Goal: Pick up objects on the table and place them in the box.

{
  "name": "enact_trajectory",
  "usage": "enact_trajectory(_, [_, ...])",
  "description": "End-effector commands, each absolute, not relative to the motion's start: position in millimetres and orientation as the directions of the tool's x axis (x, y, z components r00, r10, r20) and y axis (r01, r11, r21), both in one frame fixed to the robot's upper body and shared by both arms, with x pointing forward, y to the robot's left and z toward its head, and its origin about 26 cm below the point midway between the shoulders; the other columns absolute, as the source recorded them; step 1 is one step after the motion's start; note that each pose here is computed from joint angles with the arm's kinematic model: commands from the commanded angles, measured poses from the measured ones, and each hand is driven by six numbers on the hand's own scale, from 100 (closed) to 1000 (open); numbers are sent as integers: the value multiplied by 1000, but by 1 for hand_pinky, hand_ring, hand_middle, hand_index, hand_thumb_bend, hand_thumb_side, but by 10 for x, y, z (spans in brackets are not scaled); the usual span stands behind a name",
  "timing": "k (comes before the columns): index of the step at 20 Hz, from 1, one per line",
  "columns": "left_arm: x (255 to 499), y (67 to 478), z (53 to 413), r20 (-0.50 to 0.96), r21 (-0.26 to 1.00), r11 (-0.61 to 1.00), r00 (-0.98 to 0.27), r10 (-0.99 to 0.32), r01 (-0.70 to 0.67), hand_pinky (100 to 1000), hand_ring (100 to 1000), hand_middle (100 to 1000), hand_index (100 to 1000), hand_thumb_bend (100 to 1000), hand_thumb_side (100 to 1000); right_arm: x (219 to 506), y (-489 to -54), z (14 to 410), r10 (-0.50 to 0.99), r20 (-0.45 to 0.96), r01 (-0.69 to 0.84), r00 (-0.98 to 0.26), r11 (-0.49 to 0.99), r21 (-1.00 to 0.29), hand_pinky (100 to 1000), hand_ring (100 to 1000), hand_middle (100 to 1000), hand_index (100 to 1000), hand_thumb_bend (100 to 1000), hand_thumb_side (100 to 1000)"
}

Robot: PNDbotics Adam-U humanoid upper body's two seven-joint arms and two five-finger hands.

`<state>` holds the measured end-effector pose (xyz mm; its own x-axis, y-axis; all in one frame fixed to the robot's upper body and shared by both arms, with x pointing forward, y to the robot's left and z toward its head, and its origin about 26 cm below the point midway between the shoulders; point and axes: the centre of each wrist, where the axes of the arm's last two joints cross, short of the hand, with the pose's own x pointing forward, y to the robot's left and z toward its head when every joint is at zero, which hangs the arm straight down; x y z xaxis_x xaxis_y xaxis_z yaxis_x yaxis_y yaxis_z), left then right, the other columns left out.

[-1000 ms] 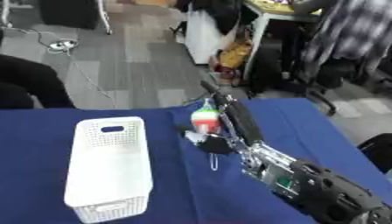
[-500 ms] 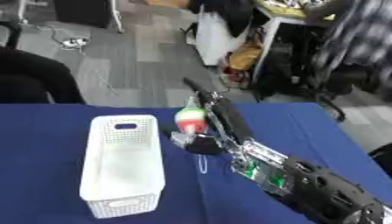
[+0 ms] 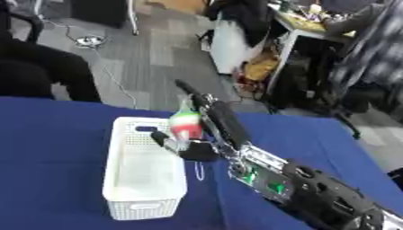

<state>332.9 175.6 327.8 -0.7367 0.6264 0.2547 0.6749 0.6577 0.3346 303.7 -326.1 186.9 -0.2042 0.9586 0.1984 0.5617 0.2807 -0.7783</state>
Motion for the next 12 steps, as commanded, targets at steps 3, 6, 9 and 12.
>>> enact_trajectory(3, [3262, 1716, 3366, 234, 355, 646, -733, 638, 676, 662, 785, 883, 800, 156, 930, 3053, -3340, 1950, 969, 160, 583, -187, 240, -776, 100, 100, 100, 1000, 540, 747])
enact_trajectory(6, [3257, 1708, 3374, 234, 355, 643, -731, 641, 678, 662, 785, 883, 800, 156, 931, 3071, -3365, 1939, 969, 164, 589, -182, 241, -772, 100, 100, 100, 1000, 547, 745])
enact_trajectory(9, [3242, 1687, 3399, 231, 357, 638, -727, 647, 682, 662, 785, 884, 799, 158, 933, 3088, -3385, 1937, 968, 169, 601, -183, 246, -761, 100, 100, 100, 1000, 548, 746])
enact_trajectory(12, [3219, 1659, 3430, 229, 359, 631, -720, 655, 688, 662, 785, 884, 799, 159, 934, 3101, -3406, 1937, 967, 177, 612, -181, 252, -749, 100, 100, 100, 1000, 550, 745])
